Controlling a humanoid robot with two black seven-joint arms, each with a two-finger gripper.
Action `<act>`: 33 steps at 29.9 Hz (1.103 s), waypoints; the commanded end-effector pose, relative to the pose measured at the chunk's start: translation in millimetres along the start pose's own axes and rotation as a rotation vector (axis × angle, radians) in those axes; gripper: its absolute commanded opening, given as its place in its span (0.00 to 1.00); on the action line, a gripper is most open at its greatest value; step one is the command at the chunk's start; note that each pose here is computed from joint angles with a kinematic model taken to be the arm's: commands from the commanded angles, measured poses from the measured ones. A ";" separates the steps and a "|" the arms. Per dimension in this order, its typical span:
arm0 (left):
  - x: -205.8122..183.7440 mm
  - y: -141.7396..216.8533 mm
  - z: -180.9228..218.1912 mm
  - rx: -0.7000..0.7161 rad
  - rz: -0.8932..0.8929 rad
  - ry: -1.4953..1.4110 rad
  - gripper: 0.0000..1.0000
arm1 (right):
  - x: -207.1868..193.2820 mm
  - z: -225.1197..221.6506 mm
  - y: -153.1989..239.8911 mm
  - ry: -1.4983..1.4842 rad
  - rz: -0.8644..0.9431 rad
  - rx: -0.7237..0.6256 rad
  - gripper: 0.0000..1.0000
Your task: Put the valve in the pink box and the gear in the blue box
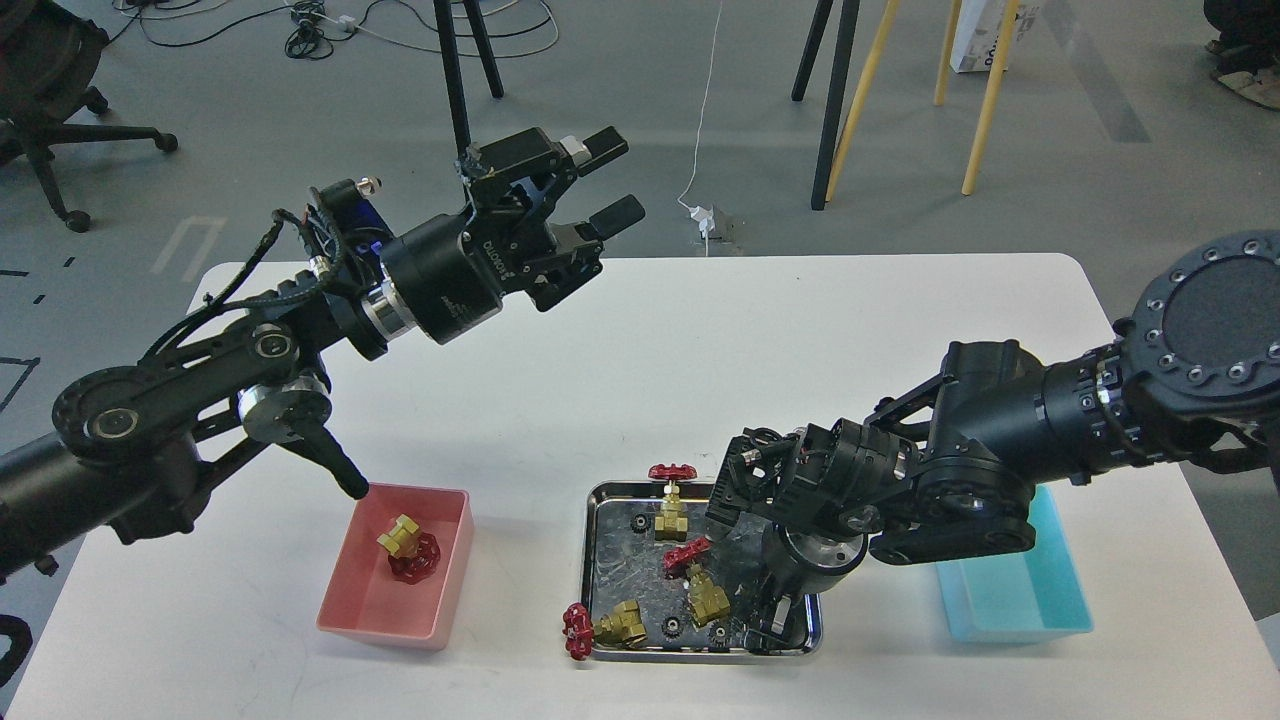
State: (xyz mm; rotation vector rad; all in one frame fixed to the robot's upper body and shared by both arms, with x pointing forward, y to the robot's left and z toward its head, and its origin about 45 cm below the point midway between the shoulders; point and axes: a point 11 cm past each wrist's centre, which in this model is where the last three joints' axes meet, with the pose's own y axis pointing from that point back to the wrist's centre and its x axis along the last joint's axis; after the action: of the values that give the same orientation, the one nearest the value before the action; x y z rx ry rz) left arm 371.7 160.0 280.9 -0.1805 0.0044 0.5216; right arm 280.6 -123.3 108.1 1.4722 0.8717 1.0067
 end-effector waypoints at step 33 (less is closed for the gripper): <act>-11.5 -8.8 -9.4 -0.009 -0.019 0.034 0.68 | -86.5 119.8 120.2 -0.351 0.121 -0.216 0.04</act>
State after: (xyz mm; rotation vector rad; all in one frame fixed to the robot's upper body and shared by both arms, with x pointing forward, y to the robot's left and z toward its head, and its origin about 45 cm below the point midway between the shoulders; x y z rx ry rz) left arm 368.2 152.2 274.1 -0.1875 0.0263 0.5116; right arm 352.4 -213.6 198.9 1.4786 0.5261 0.9357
